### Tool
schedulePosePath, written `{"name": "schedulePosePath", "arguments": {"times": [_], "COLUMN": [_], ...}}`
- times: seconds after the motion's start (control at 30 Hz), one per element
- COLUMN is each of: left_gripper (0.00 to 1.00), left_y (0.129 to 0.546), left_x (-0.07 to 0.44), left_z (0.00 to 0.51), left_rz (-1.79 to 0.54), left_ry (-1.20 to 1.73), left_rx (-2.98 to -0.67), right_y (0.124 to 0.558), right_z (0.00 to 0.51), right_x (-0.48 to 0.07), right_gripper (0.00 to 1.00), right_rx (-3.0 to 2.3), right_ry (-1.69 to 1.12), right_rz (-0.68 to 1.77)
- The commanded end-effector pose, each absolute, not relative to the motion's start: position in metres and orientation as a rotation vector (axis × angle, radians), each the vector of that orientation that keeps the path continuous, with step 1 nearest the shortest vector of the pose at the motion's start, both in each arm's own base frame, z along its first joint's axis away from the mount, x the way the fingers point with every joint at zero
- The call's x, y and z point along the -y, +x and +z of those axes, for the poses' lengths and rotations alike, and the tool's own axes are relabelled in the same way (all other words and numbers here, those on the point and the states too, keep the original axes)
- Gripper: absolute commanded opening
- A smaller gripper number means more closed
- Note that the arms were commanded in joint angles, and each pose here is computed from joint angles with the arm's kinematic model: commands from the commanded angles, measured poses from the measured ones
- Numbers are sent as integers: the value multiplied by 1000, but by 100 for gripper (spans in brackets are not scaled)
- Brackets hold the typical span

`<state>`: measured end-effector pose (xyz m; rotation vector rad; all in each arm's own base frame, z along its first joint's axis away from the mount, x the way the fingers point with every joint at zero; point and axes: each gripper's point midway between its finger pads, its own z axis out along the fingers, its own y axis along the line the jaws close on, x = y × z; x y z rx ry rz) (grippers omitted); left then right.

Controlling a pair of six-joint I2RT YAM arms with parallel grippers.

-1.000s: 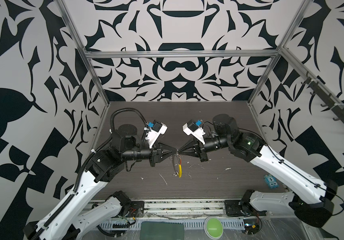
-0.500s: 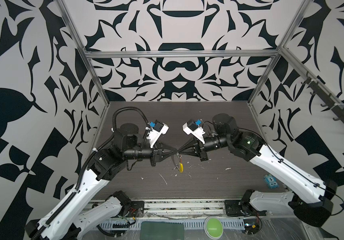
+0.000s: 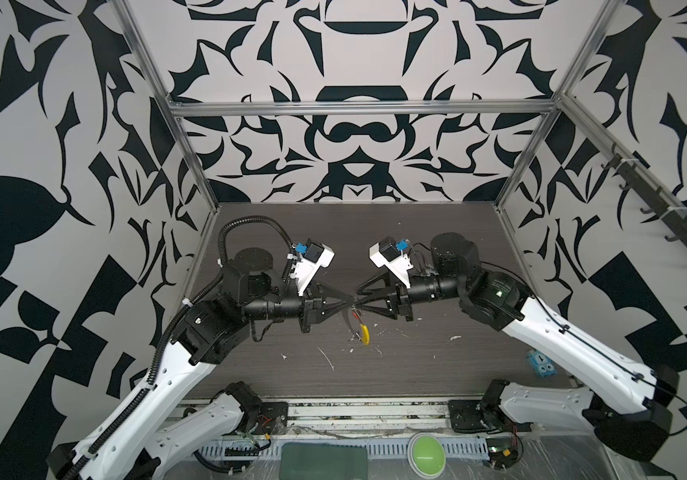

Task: Remove the keys from the keyring

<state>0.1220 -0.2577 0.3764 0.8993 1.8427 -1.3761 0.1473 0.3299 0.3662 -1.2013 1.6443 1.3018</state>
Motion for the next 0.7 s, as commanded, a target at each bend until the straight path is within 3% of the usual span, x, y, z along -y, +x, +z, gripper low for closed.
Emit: {"name": "schedulePosePath", "arguments": {"times": [0.0, 0.67], "left_gripper": [0, 0], "left_y": [116, 115], "left_x": [256, 257], "left_z": [389, 389], "left_rz": [-1396, -1406], "left_ry": [917, 928], "left_rx": [-1776, -1753], "right_y": [150, 132], "right_z": [382, 371], "right_x": [-326, -325], "right_gripper": [43, 51], "right_rx": [-1559, -1498], "right_ry": [-1148, -1189], "right_rz": [1269, 1282]}}
